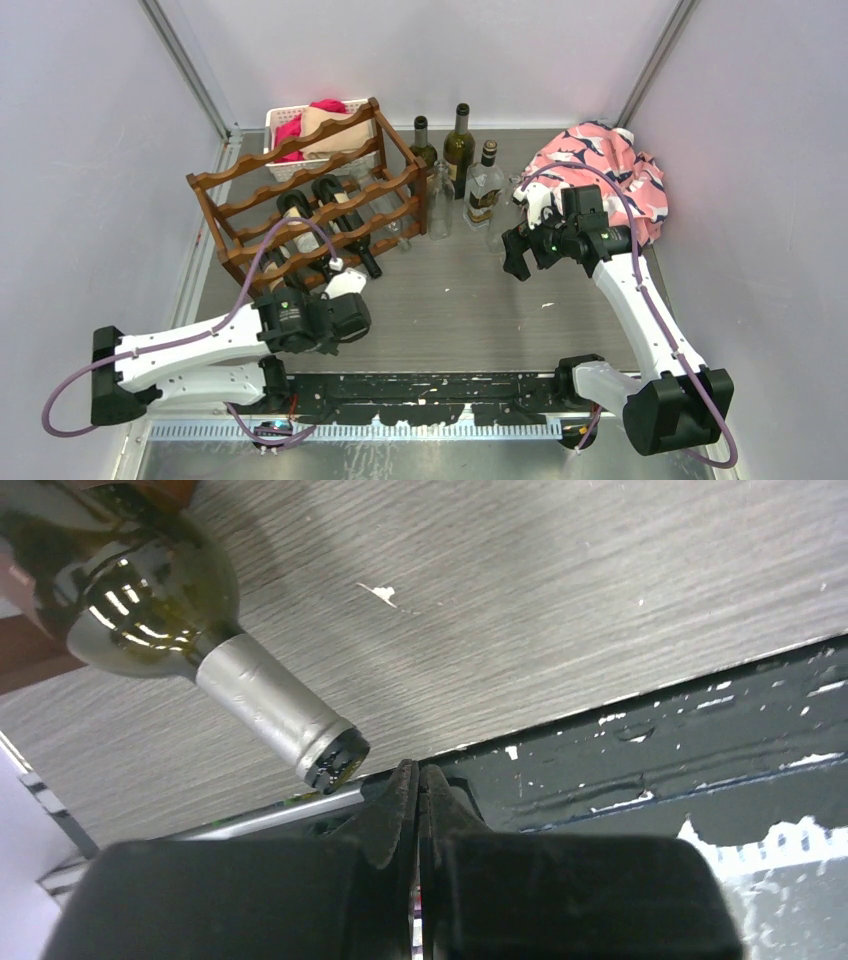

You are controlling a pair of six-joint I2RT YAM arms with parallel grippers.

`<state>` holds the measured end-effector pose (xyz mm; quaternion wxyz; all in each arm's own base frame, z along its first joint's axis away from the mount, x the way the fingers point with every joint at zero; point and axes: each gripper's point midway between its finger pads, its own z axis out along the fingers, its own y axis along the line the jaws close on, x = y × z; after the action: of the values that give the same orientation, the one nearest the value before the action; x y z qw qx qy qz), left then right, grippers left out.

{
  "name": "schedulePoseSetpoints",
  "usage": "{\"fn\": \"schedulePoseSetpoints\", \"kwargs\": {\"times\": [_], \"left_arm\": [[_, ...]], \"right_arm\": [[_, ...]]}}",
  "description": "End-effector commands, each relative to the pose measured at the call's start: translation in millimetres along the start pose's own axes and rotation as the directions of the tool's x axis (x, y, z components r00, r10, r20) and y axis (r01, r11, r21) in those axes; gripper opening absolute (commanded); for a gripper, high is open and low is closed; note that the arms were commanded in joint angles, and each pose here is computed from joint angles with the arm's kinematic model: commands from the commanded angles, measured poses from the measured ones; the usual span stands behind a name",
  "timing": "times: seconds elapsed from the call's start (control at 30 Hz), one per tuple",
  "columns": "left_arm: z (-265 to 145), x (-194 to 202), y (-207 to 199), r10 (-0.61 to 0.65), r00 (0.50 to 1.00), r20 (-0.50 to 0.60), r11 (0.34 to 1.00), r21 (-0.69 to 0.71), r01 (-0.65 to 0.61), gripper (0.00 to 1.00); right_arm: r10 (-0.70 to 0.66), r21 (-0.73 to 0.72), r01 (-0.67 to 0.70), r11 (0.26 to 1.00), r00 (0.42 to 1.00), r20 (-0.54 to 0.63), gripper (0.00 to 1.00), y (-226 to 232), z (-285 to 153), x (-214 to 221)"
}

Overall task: Put the wine bottle on the wine rack
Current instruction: Place the wine bottle in the wine rack.

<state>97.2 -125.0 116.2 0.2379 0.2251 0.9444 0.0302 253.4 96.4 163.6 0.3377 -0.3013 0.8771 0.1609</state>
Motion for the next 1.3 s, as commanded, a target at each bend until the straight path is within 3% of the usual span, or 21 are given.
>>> {"fn": "schedulePoseSetpoints", "kwargs": {"times": [0.0, 0.47, 0.73, 1.0, 1.27], "left_arm": [[-2.2, -11.4, 16.3, -0.157, 0.985, 0.066, 0.986, -0.039, 0.16, 0.0], [5.6, -1.3, 21.0, -0.182, 0.976, -0.119, 0.981, -0.091, 0.172, 0.0], [13.5, -4.0, 25.0, -0.197, 0.965, -0.171, 0.979, -0.085, 0.185, 0.0], [-5.9, 3.7, -8.0, -0.224, 0.923, -0.312, 0.961, 0.089, 0.263, 0.0], [-12.1, 24.4, 17.6, -0.227, 0.91, -0.347, 0.973, -0.032, 0.23, 0.0]], "right_arm": [[-0.027, 0.014, 0.026, 1.0, 0.999, 0.025, 1.0, -2.6, -1.1, -7.2], [-0.03, 0.019, 0.03, 0.999, 0.999, 0.031, 1.0, -2.7, -2.7, -8.1], [-0.031, 0.018, 0.03, 0.999, 0.999, 0.033, 1.0, -2.5, -3.0, -8.3], [-0.028, 0.016, 0.028, 0.999, 0.999, 0.025, 1.0, -2.9, -1.6, -6.9], [-0.032, 0.015, 0.031, 0.999, 0.999, 0.023, 1.0, -2.3, -1.2, -7.2]]}}
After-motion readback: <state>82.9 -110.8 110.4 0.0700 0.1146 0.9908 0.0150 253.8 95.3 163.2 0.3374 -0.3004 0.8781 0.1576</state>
